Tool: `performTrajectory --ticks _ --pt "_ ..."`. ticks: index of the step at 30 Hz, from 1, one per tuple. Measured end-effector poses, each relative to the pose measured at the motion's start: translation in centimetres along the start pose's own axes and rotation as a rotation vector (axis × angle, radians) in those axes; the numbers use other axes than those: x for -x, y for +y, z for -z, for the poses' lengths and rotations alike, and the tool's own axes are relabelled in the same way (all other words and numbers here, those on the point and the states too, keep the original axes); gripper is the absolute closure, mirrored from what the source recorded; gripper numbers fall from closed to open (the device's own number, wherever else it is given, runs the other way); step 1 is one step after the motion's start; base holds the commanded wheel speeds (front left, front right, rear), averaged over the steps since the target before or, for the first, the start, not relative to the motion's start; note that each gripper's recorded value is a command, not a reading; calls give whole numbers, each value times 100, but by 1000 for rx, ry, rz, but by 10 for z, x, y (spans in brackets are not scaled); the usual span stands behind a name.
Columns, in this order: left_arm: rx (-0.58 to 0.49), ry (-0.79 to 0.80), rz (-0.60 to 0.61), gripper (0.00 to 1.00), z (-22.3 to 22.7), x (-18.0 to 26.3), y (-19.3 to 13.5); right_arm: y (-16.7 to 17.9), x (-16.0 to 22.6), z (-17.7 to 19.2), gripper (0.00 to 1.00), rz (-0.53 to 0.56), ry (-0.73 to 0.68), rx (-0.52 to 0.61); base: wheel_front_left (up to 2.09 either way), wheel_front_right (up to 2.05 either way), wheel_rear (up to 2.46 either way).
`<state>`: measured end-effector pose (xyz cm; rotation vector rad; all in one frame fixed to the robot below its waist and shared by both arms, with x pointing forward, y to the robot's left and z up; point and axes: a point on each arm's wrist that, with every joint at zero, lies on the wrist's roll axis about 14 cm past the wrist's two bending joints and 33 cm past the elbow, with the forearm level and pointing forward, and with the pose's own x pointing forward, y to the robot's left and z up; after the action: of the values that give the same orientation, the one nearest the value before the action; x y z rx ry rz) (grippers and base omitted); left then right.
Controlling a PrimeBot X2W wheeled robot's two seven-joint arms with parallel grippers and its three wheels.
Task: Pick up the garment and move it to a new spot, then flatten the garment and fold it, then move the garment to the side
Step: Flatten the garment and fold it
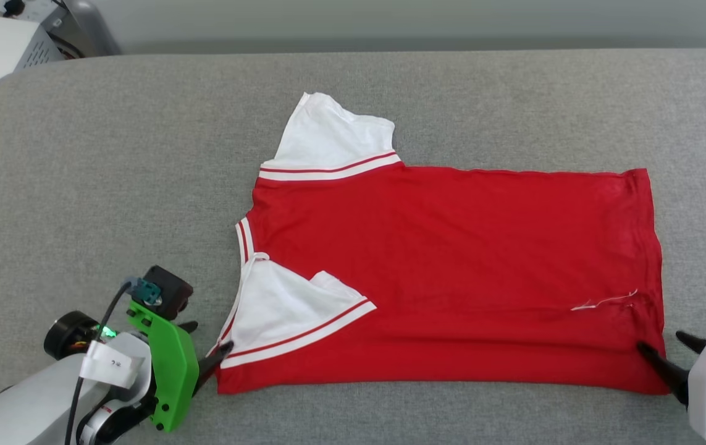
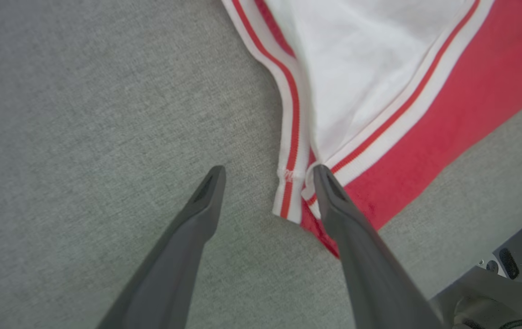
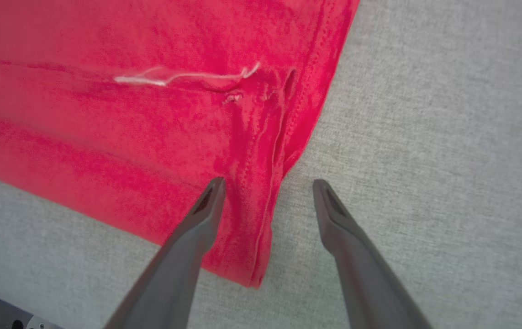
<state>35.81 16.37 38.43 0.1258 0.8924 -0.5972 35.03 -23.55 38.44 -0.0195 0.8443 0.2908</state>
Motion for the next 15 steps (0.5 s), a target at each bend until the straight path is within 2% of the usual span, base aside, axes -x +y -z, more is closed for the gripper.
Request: performTrajectory --ticks 6,11,15 --pt "-44 -152 -65 0 -38 19 10 -10 17 -50 0 59 -260 24 0 0 0" --pt "-125 -305 -133 0 -89 32 22 -21 42 -102 0 152 -534 72 0 0 0" --pt "-185 -401 -142 0 -132 34 21 -10 55 -128 0 175 -687 88 0 0 0"
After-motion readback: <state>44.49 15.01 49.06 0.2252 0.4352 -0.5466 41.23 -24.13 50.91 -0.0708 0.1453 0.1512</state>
